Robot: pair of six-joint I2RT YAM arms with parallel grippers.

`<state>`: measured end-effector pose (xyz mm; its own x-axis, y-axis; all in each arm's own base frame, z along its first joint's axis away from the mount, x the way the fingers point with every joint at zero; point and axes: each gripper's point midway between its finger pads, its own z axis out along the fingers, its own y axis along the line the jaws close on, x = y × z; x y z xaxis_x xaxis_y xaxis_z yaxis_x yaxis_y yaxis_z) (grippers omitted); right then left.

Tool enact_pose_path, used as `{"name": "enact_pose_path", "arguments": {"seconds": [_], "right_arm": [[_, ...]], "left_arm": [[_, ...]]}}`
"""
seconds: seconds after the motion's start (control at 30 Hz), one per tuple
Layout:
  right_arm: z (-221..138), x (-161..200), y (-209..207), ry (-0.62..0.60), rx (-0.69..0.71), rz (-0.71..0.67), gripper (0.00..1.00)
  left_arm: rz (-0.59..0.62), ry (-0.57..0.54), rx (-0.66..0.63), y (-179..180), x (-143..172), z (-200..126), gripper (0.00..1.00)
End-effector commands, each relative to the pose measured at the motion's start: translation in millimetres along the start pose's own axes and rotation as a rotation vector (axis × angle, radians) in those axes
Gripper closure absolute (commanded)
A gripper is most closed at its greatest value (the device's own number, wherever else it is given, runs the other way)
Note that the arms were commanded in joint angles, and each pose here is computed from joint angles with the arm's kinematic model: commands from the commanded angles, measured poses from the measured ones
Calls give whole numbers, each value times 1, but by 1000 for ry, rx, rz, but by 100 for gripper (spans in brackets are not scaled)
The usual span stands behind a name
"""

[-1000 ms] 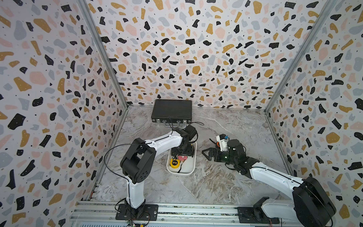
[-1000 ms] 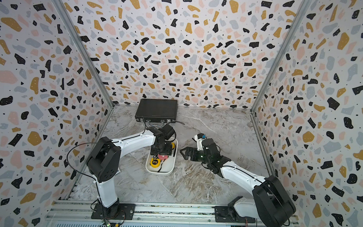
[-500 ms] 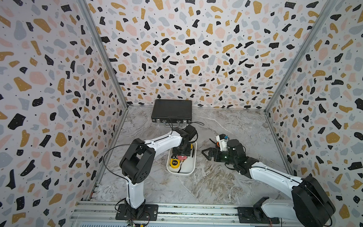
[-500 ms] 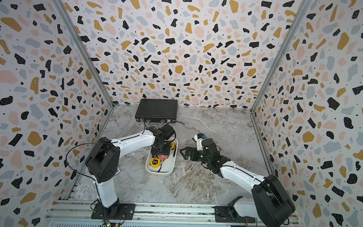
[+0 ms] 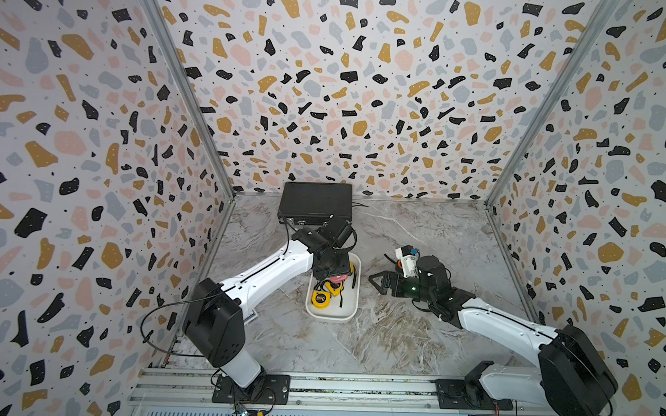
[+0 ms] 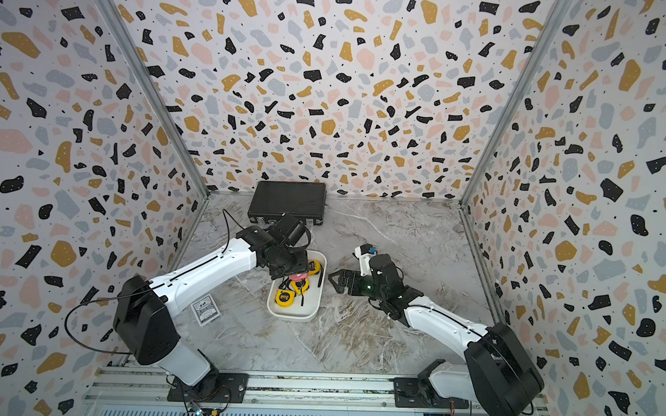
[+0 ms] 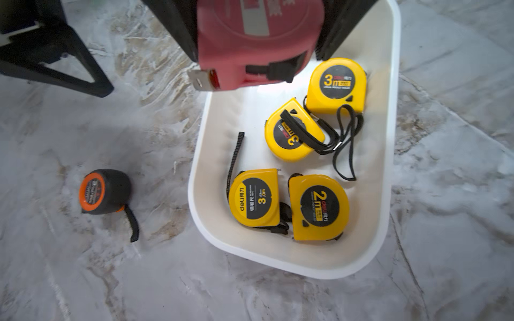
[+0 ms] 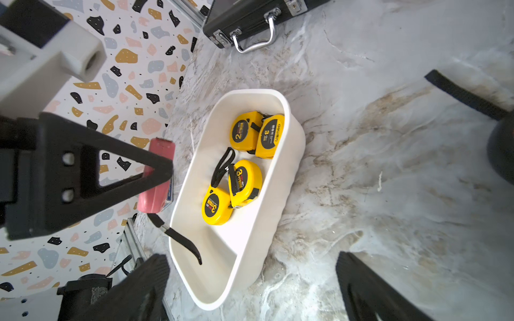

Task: Take the tape measure out of the storage box
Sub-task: Pick up the tape measure from the storage box, then place the tape measure at the center of the board.

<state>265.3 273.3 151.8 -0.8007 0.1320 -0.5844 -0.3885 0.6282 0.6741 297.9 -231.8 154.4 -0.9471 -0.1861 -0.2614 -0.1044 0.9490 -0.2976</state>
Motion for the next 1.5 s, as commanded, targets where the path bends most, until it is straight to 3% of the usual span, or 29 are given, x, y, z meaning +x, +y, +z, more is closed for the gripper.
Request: {"name": "enact_pose_path", "arguments": {"seconds": [0.0, 0.33, 0.7, 1.17, 1.47], "right_arm": [[-11, -18, 23, -90, -51, -69, 1], [-17, -29, 40, -175, -91, -131, 1], [-11, -38, 42, -226, -113, -136, 4], [-5, -42, 37, -273, -123, -122, 31], [-6, -39, 38, -273, -144, -109, 63]], "left_arm": [[-99, -42, 151, -37, -14, -21, 78], [-131, -29, 245, -80, -20, -17, 86], [-174, 11, 330, -104, -11, -16, 91], [-245, 16, 440, -111, -1, -29, 98], [-263, 35, 474, -112, 4, -26, 99]]}}
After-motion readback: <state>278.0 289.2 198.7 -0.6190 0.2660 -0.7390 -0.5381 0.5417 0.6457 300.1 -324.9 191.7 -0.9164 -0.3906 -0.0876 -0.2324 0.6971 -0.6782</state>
